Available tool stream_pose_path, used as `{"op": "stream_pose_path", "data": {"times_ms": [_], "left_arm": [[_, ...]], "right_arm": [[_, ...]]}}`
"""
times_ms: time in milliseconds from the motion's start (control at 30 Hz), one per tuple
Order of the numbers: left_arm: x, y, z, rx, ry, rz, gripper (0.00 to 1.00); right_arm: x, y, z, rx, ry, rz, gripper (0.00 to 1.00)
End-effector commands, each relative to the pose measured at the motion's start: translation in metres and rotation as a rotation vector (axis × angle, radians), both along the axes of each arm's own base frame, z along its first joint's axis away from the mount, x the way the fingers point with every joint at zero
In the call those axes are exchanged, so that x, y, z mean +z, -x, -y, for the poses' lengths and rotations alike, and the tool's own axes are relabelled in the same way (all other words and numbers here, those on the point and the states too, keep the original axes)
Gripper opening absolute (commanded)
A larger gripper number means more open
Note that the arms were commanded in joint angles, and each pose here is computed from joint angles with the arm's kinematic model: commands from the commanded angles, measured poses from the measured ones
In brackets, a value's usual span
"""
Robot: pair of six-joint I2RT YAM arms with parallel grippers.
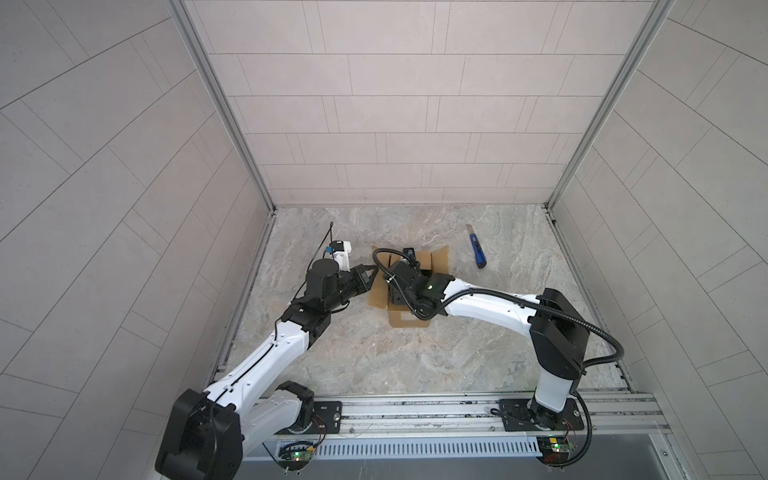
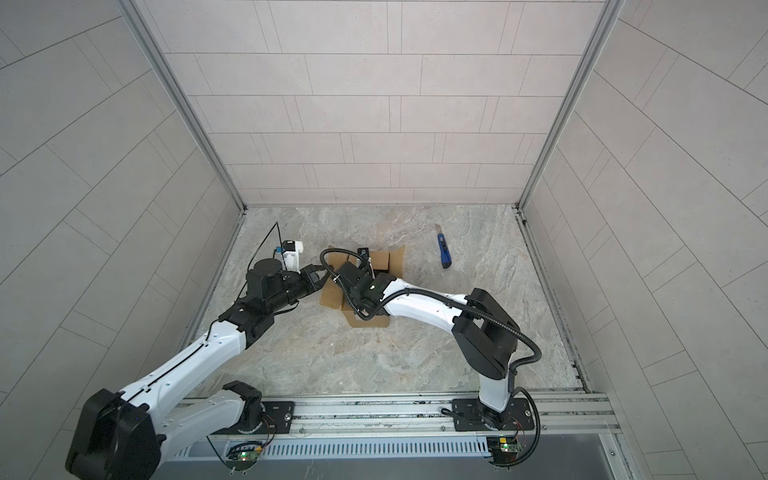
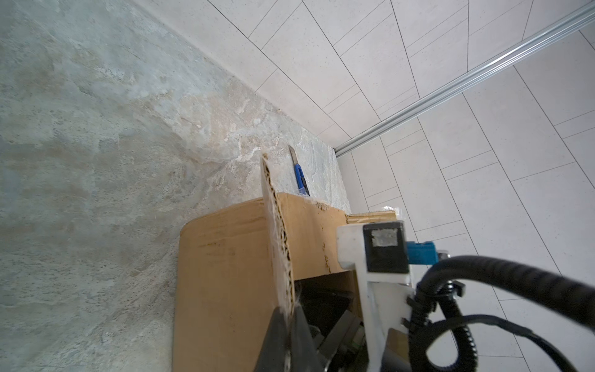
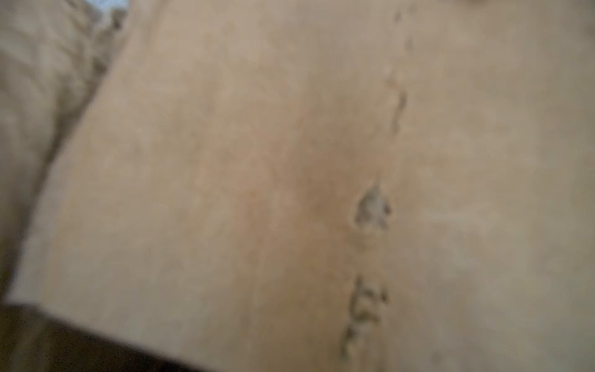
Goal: Unpack the express box
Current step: 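Reach into the box with the right gripper and grasp the plastic bag, then lift the plastic food bag out of the box with the right gripper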
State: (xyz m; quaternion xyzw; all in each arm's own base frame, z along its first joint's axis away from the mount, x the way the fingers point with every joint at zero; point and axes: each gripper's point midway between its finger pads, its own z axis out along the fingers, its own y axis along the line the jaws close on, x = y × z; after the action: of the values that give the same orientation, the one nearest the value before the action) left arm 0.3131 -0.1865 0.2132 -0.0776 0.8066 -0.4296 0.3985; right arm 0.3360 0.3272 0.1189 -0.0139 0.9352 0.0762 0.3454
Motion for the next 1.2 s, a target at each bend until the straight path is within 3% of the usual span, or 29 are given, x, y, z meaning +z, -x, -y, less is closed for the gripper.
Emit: {"op": "stream_pose_path", "data": {"times_ms": [0,67,167,233,633,833,1167], "left_arm": [[0.022,0.004,0.008,-0.050,0.043,0.081,0.00],[0.022,0.004,0.007,-0.046,0.036,0.082,0.00],[0.021,0.005,0.004,-0.036,0.019,0.079,0.00],[0.019,0.005,0.001,-0.022,0.004,0.071,0.00],[-0.002,0.001,-0.030,0.135,-0.169,-0.093,0.00],[-0.007,0.000,-0.037,0.162,-0.217,-0.133,0.00],[-0.008,0.000,-0.043,0.182,-0.264,-0.153,0.00]], "right_arm": [[-0.019,-0.004,0.003,-0.071,0.023,-0.003,0.67],[-0.023,-0.007,0.001,-0.075,0.034,0.000,0.57],[-0.018,-0.010,-0.008,-0.045,0.025,-0.004,0.11],[-0.006,-0.010,-0.014,-0.020,0.007,0.014,0.01],[0.154,0.013,-0.059,0.245,-0.240,0.244,0.00],[0.215,0.027,-0.061,0.280,-0.387,0.344,0.00],[0.294,0.046,-0.042,0.301,-0.525,0.460,0.00]]}}
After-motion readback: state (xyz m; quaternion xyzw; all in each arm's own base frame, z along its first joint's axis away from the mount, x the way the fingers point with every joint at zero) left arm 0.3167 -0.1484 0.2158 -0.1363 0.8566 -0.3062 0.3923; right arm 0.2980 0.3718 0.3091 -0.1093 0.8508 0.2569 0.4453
